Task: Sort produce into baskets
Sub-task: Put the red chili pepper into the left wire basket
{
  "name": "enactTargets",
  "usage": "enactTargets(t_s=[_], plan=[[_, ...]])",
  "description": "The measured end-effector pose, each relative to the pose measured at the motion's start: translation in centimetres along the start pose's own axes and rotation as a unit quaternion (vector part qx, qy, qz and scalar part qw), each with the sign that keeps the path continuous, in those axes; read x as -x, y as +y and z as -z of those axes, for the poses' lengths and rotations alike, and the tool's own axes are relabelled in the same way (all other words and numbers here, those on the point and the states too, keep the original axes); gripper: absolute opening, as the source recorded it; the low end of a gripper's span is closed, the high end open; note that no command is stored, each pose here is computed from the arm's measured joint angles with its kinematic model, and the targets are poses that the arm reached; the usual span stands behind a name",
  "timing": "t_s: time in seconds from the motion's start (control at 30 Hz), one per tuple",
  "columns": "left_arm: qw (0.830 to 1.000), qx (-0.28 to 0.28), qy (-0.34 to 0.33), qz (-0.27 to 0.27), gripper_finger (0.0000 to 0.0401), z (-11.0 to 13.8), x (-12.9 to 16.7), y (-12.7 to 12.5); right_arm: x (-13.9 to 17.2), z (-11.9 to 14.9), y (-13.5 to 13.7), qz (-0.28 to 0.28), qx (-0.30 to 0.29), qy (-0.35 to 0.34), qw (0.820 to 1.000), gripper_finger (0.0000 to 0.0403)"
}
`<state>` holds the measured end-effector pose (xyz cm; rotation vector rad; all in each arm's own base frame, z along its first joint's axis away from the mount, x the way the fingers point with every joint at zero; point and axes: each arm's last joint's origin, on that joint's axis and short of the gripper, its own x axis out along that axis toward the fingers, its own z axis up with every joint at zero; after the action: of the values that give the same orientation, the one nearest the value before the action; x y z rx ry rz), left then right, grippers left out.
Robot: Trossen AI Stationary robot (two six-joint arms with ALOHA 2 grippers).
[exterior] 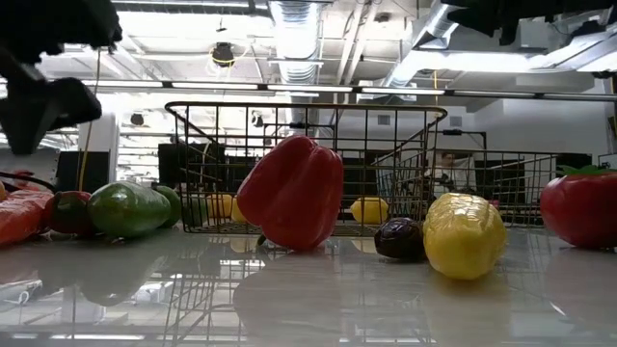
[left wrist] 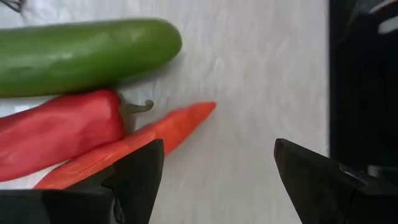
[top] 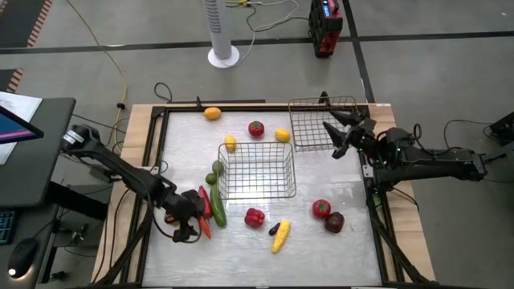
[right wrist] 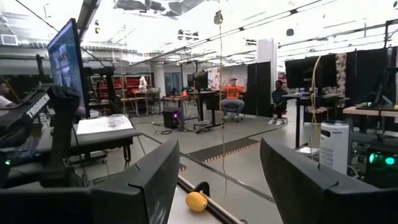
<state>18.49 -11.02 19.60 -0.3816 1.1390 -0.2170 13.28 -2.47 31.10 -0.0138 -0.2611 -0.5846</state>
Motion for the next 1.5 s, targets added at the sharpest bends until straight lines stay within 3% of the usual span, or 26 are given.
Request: enactTargets(t_s=[0.13,0.3,0.53,0.9,1.5], plan=[[0.999,-0.036,0.011,-0.010,0.0293,0.0,-1.8,-0.7,0.0,0.0,0.0,0.000,-0.002,0.000,1.000,0.0253],[0.993,-0.101,0.018,-0.065,0.0290,-1.0,-3.1,-1.6,0.0,0.0,0.0,0.000,-0.001,0.002,1.000,0.0253],[0.978,-0.152,0.030,-0.137,0.0250,-2.4,-3.8,-2.3,0.0,0.0,0.0,0.000,-0.001,0.002,1.000,0.0253],[0.976,-0.131,0.061,-0.162,0.0177,-2.2,-5.3,-1.4,0.0,0.0,0.0,-0.001,0.001,0.002,1.000,0.0253],[0.970,-0.131,0.087,-0.185,0.0083,-1.8,-5.1,-1.0,0.0,0.1,0.0,-0.001,0.002,0.002,1.000,0.0253]])
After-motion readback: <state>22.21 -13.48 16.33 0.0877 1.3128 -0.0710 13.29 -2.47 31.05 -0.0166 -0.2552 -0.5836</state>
